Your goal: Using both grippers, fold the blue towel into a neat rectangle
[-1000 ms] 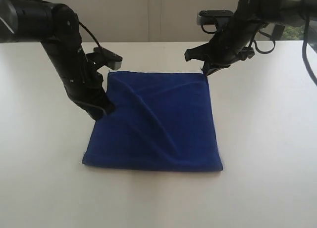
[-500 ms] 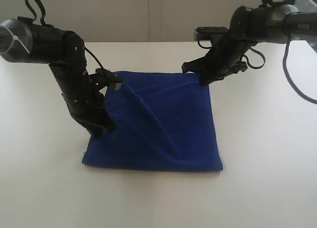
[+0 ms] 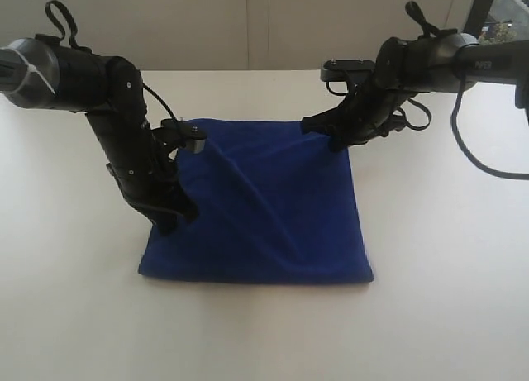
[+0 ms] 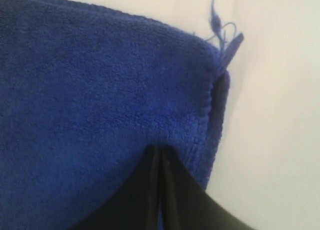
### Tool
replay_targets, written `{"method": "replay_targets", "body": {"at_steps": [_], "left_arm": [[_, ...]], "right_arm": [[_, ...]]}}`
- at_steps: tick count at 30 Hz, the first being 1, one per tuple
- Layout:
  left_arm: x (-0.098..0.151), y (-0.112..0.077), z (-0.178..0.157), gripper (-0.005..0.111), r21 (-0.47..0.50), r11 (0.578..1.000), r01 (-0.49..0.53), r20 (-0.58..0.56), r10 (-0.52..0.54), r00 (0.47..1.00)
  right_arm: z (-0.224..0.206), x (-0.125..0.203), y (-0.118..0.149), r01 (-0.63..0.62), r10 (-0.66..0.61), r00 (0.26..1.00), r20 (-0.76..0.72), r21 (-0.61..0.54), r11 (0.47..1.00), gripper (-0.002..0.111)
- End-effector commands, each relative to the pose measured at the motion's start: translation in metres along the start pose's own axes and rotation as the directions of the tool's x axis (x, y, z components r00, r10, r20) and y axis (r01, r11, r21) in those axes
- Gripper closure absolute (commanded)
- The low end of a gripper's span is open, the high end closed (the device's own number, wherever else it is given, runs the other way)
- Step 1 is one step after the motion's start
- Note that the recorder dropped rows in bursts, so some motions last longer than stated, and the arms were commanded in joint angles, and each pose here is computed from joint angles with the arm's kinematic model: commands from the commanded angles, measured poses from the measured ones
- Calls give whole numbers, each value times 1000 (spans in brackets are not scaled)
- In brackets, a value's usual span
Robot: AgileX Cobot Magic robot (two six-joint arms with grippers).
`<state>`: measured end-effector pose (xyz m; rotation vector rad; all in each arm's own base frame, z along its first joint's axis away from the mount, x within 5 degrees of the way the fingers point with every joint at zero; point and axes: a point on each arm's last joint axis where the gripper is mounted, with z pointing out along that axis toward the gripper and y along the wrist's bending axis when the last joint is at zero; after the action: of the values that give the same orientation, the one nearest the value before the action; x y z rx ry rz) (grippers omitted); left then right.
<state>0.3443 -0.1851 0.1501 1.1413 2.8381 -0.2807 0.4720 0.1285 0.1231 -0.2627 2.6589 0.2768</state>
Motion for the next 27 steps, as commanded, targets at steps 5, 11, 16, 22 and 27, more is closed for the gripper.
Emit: {"method": "replay_targets", "body": {"at_steps": [5, 11, 16, 22, 27], "left_arm": [[6, -3, 14, 107, 58, 996, 74, -60, -70, 996], [2, -4, 1, 107, 50, 997, 60, -23, -59, 998], [-10, -10, -49, 107, 10, 1000, 29, 124, -30, 992], [-24, -2, -55, 107, -71, 997, 34, 277, -13, 961], [-29, 3, -25, 107, -34, 997, 70, 250, -60, 966]], "right_arm": [[15, 6, -3, 32, -32, 999, -4, 19, 999, 108], [5, 2, -1, 35, -35, 999, -1, 15, 999, 108], [-31, -16, 6, 46, -46, 997, 58, 7, 999, 108], [-54, -22, 12, 49, -48, 996, 72, -8, 999, 108], [-49, -12, 31, 63, -63, 998, -4, -57, 996, 108]]}}
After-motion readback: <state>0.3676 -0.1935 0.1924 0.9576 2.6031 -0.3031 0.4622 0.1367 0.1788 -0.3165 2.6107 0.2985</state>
